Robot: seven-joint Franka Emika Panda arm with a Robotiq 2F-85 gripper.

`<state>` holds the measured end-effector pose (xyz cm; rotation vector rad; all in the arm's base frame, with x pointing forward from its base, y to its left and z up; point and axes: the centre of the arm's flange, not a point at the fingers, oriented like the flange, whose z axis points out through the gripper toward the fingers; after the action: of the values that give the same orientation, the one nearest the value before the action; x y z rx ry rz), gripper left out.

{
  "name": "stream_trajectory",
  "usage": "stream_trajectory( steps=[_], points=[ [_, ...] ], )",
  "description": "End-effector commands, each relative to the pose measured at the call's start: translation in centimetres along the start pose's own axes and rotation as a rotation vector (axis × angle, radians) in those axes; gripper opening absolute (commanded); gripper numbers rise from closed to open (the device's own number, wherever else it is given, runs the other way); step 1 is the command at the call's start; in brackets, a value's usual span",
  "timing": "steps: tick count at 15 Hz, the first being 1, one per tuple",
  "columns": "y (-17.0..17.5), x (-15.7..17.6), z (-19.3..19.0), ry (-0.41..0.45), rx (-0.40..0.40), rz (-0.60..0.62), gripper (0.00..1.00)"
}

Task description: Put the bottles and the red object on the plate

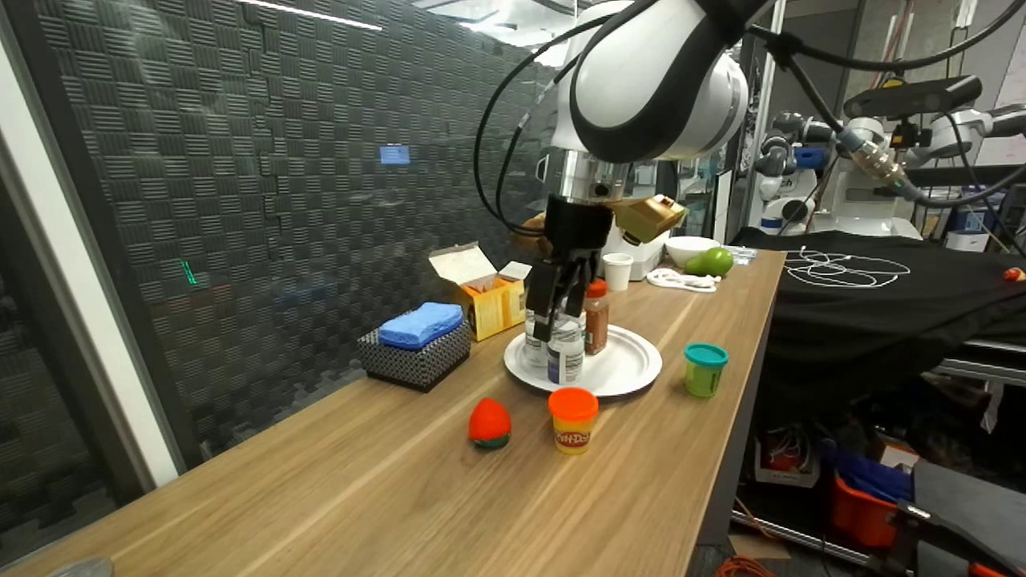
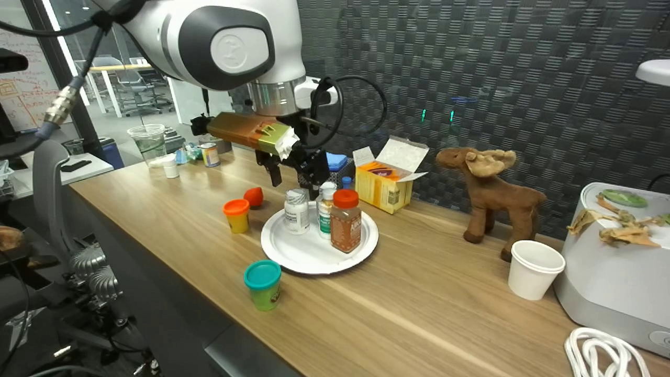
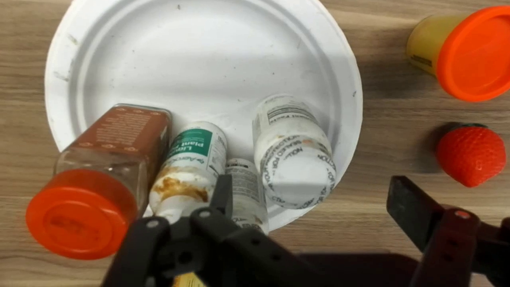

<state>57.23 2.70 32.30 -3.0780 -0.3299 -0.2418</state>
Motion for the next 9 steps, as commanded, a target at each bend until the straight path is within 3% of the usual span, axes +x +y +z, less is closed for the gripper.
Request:
stream_trajectory(
  steps=[1,6,9],
  points=[
    [-0.2,-0.6,-1.8,0.037,-0.001,-0.01,1.0],
    [-0.8,-1.9,-6.9,0.098,-0.043,0.007,1.0],
    [-0.4,-3.3,-10.9,0.168,-0.063,0.077,1.0]
  ],
)
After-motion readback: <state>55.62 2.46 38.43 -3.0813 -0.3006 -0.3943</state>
